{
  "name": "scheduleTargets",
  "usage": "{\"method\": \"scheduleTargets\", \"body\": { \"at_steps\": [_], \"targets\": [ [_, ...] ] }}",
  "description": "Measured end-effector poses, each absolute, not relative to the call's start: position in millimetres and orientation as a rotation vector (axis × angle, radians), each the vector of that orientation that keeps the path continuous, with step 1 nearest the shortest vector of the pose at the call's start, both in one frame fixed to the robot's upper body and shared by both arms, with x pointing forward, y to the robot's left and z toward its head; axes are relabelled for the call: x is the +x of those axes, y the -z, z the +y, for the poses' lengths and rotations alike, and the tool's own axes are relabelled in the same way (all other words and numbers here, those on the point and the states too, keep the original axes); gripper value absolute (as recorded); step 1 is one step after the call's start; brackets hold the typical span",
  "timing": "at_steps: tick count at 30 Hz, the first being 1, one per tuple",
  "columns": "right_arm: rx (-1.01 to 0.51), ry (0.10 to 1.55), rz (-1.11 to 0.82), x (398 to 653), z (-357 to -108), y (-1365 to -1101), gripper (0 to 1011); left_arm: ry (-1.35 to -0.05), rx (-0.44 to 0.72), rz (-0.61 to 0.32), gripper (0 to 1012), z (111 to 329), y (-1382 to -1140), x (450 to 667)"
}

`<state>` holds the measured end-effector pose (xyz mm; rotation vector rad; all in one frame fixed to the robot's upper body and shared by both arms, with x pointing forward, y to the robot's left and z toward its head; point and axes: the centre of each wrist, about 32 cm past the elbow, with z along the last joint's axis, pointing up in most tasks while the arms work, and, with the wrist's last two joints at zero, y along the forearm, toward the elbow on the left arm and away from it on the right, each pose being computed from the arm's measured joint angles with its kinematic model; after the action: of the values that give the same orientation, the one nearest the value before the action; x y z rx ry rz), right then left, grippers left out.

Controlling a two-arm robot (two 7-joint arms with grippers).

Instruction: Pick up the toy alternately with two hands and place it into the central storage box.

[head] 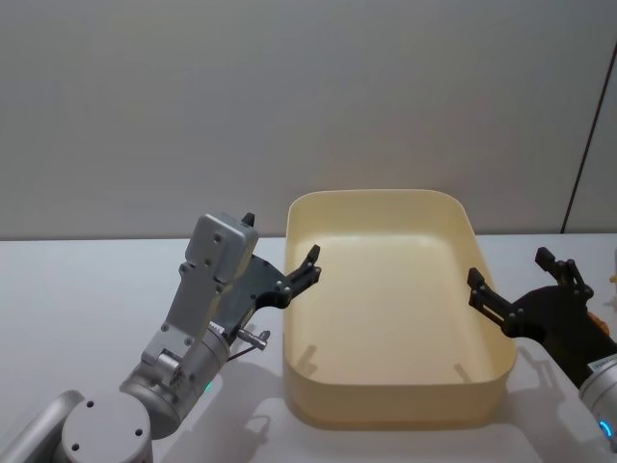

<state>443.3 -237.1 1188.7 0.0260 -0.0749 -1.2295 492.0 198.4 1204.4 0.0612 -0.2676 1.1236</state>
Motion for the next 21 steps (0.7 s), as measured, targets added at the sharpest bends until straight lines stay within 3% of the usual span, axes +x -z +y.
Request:
{"method": "scheduleTargets", "body": {
  "at_steps": [21],
  "targets": [
    [0.026,1.229,-0.075,443.3,-237.1,-1188.7,1001,-1.124,0.061,-0.268,1002,198.4,-1204.4,492.0]
  ]
}}
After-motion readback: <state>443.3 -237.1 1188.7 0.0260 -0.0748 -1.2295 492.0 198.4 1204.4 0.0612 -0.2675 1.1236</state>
